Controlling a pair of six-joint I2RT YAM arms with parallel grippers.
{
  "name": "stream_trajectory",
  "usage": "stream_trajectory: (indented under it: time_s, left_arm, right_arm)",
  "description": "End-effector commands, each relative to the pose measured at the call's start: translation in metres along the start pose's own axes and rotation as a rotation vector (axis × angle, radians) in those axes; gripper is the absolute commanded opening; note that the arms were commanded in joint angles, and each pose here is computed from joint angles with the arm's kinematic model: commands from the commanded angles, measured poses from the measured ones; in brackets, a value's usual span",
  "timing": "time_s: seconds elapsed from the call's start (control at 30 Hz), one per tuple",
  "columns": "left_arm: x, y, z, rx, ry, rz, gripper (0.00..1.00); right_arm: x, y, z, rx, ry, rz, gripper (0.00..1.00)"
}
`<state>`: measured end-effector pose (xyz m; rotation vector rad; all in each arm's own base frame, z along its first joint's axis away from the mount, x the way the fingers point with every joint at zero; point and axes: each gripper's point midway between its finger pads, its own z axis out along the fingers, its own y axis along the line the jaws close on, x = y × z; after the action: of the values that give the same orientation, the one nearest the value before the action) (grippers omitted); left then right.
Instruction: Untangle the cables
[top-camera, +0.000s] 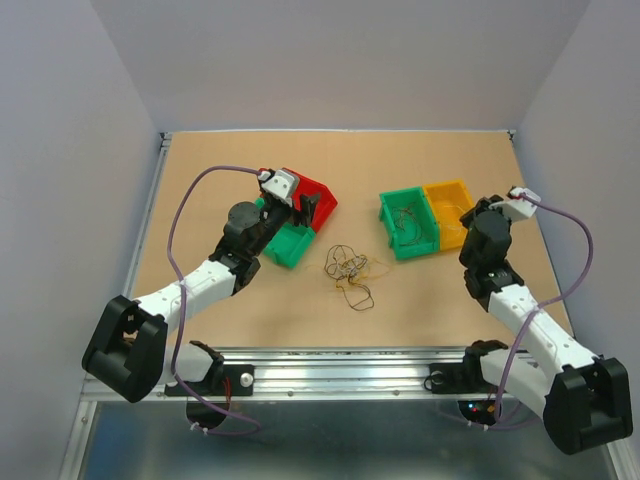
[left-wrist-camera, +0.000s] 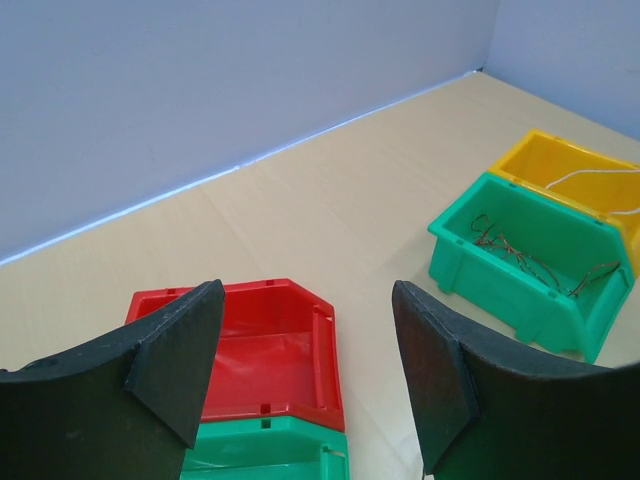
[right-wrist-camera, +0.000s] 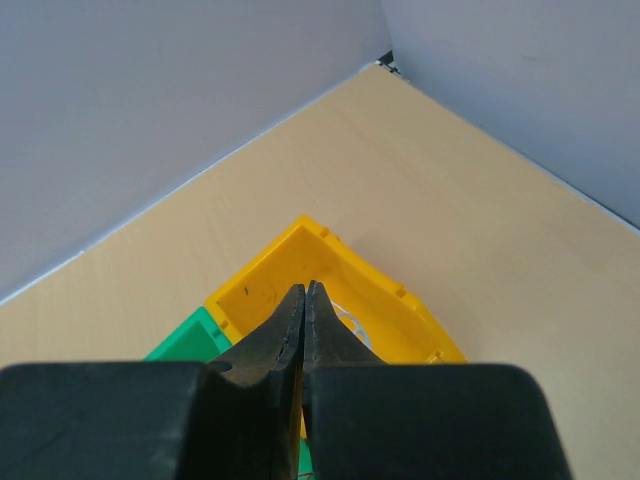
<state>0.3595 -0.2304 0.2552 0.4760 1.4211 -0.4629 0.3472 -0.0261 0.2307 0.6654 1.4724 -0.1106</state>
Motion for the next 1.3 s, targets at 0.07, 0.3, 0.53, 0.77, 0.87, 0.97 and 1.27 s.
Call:
stream_trajectory:
  time_s: [0.07, 0.3, 0.53, 0.77, 0.87, 0.97, 1.27]
  left_arm:
    - [-0.020, 0.001, 0.001, 0.007, -0.067, 0.012, 0.79]
    - [-0.023, 0.000, -0.001, 0.008, -0.074, 0.011, 0.79]
    - [-0.023, 0.000, 0.000, 0.013, -0.074, 0.011, 0.79]
    - [-0.027, -0.002, -0.003, 0.021, -0.083, 0.014, 0.79]
    - [-0.027, -0.002, -0.003, 0.024, -0.083, 0.014, 0.79]
    - [-0.024, -0.003, -0.001, 0.029, -0.074, 0.012, 0.79]
    - [-0.022, -0.008, 0.000, 0.061, -0.062, 0.036, 0.82]
  right_arm:
    - [0.002, 0.009, 0.007, -0.020, -0.004, 0.035, 0.01]
    - [0.052, 0.037, 0.045, -0.034, 0.130, -0.067, 0.01]
    - [0.103, 0.045, 0.073, -0.029, 0.283, -0.087, 0.01]
    - [0.148, 0.021, 0.090, 0.046, 0.403, -0.074, 0.01]
    - [0.172, 0.013, 0.098, 0.035, 0.520, -0.020, 0.01]
    - [0.185, 0.003, 0.108, 0.037, 0.593, 0.014, 0.01]
    - [0.152, 0.017, 0.101, -0.032, 0.549, 0.014, 0.25]
